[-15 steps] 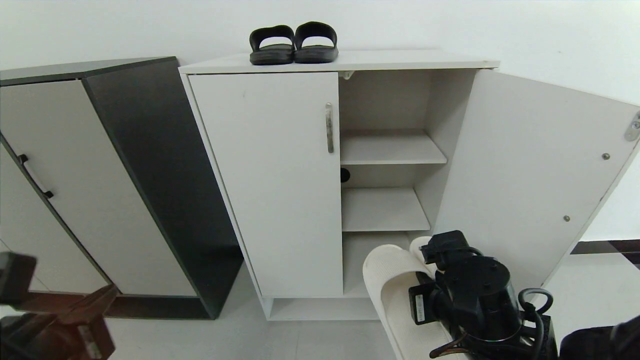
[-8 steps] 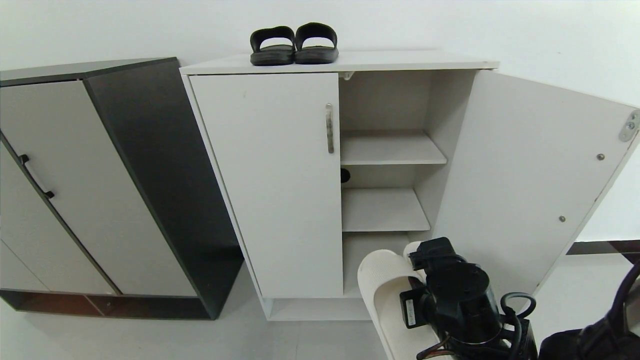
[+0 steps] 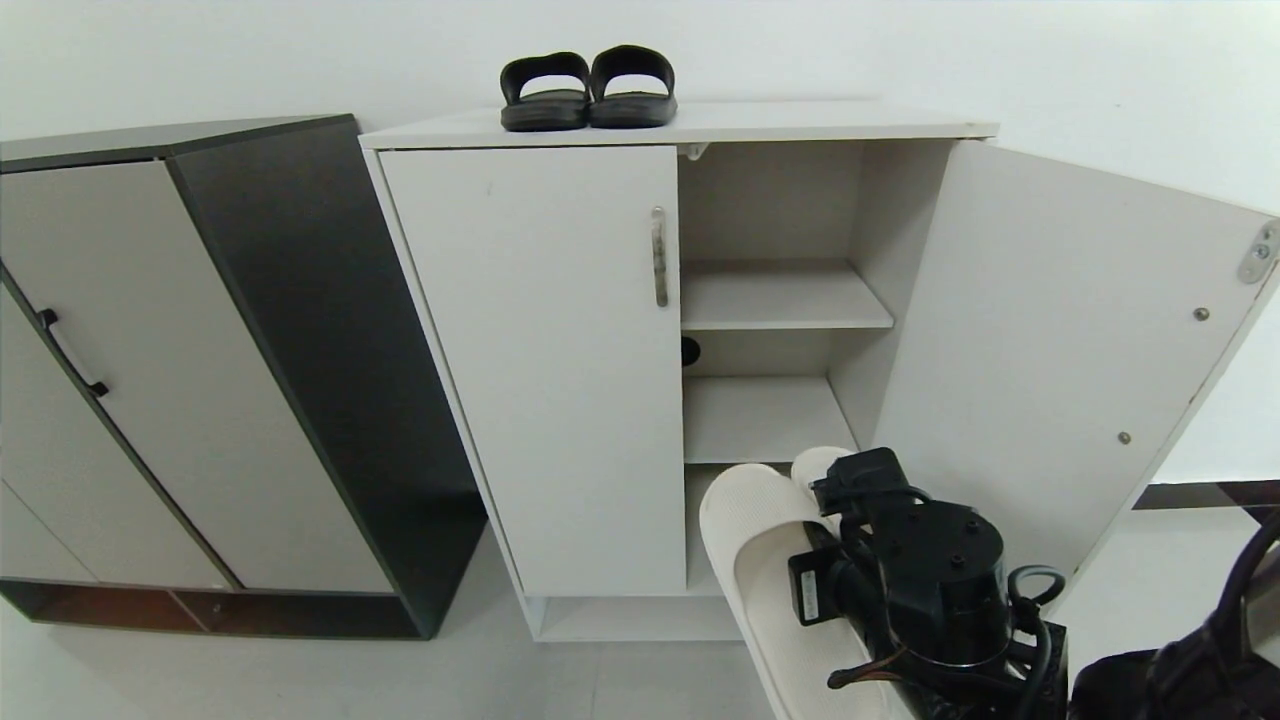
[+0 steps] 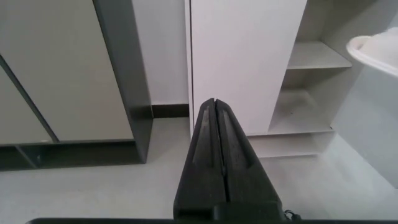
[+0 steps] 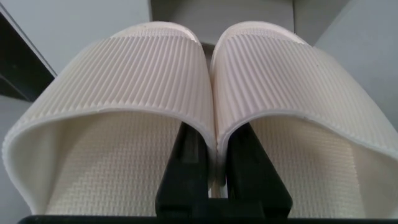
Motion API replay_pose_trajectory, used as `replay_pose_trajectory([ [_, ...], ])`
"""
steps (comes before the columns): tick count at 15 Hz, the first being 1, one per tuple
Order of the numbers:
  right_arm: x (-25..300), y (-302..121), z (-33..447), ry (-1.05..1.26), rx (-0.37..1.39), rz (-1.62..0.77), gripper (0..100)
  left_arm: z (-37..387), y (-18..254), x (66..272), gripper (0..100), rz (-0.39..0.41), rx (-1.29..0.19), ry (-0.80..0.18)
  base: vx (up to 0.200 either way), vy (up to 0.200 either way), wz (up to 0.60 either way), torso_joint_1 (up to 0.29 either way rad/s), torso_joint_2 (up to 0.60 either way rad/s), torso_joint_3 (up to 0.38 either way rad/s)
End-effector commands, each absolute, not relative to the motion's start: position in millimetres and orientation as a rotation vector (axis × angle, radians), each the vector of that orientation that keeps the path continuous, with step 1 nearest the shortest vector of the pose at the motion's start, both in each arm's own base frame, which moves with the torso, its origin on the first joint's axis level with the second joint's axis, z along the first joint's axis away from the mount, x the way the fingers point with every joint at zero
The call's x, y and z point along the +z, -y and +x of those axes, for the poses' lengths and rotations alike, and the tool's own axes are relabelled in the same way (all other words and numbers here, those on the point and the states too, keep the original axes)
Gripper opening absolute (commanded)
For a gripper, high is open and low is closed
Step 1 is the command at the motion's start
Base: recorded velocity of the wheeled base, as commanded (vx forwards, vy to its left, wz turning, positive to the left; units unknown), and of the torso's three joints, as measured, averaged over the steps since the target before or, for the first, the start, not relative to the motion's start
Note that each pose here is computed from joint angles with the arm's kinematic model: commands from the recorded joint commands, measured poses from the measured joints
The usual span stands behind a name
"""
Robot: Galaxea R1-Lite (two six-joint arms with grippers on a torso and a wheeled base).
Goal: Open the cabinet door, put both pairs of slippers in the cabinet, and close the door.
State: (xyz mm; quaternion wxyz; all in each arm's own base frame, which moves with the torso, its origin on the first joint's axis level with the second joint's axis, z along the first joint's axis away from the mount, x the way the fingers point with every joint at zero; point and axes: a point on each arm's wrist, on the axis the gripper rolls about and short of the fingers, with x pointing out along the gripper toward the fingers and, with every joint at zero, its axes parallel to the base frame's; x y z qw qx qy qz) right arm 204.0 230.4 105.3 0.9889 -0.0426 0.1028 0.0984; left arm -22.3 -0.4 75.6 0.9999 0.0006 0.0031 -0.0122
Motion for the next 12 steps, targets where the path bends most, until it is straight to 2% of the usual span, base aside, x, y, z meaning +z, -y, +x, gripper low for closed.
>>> replay_pose_trajectory([
  [1,107.8,-233.7,205.6,-0.194,0.208,-0.076,0,-22.8,0.4,75.5,0,0.000,-0.025,0.000,0.000,0.000,0.00,0.000,0.00,0.000],
  [4,108.5,-234.7,207.7,-0.190,0.205,-0.067,0,-22.7,0.4,75.5,0,0.000,-0.025,-0.002,0.000,0.000,0.00,0.000,0.00,0.000],
  [10,110.7,-238.2,207.5,-0.179,0.208,-0.055,0,-22.7,0.4,75.5,0,0.000,-0.025,-0.002,0.000,-0.200,0.00,0.002,0.00,0.001],
  [12,110.7,-238.2,207.5,-0.179,0.208,-0.055,0,-22.7,0.4,75.5,0,0.000,-0.025,-0.002,0.000,0.000,0.00,0.000,0.00,0.000],
])
